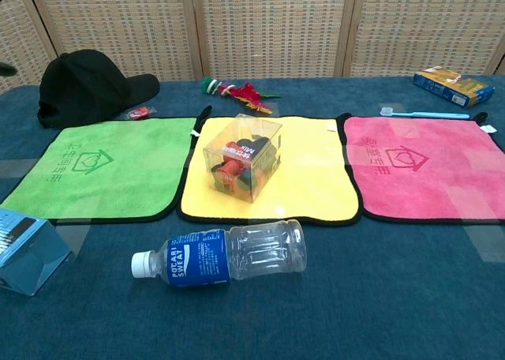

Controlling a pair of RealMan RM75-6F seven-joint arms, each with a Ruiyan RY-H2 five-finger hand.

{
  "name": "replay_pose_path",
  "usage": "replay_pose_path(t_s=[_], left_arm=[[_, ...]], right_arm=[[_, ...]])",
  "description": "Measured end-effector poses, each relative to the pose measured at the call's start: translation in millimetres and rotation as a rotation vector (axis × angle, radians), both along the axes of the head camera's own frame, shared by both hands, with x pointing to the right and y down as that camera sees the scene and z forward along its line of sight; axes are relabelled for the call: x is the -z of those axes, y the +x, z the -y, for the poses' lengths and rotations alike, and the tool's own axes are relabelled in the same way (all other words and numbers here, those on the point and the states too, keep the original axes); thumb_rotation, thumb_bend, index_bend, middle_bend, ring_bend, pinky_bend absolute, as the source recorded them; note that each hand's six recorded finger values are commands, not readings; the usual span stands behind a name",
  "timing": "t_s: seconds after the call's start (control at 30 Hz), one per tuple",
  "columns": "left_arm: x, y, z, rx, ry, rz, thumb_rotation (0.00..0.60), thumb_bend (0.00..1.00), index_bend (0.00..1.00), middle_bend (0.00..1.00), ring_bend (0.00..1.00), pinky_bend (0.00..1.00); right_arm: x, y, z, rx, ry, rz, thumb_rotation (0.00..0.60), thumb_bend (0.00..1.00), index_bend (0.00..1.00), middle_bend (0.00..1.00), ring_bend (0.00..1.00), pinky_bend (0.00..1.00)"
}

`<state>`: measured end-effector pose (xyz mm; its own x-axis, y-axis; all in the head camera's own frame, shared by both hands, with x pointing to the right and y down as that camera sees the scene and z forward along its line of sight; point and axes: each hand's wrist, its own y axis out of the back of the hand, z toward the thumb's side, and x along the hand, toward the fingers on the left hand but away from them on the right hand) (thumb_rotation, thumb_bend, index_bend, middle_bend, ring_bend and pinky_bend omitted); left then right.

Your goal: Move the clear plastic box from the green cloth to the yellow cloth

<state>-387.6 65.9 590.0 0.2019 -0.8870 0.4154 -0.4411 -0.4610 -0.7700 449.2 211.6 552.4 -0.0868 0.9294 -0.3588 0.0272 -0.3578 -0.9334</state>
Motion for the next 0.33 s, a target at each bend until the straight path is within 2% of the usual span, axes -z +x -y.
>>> replay_pose_path(t_s=[0.1,0.33], left_arm=[[6,-17,-22,-0.024,0.003,0.107,0.600,0.00,0.00,0.00,0.00,0.00],[29,-56,-78,0.021,0.036,0.220,0.600,0.00,0.00,0.00,0.00,0.00]], right_arm=[[0,-1,0,0.001,0.000,0.000,0.600,0.06,0.00,0.00,0.00,0.00],[3,-1,-2,0.006,0.005,0.004,0.600,0.06,0.00,0.00,0.00,0.00]])
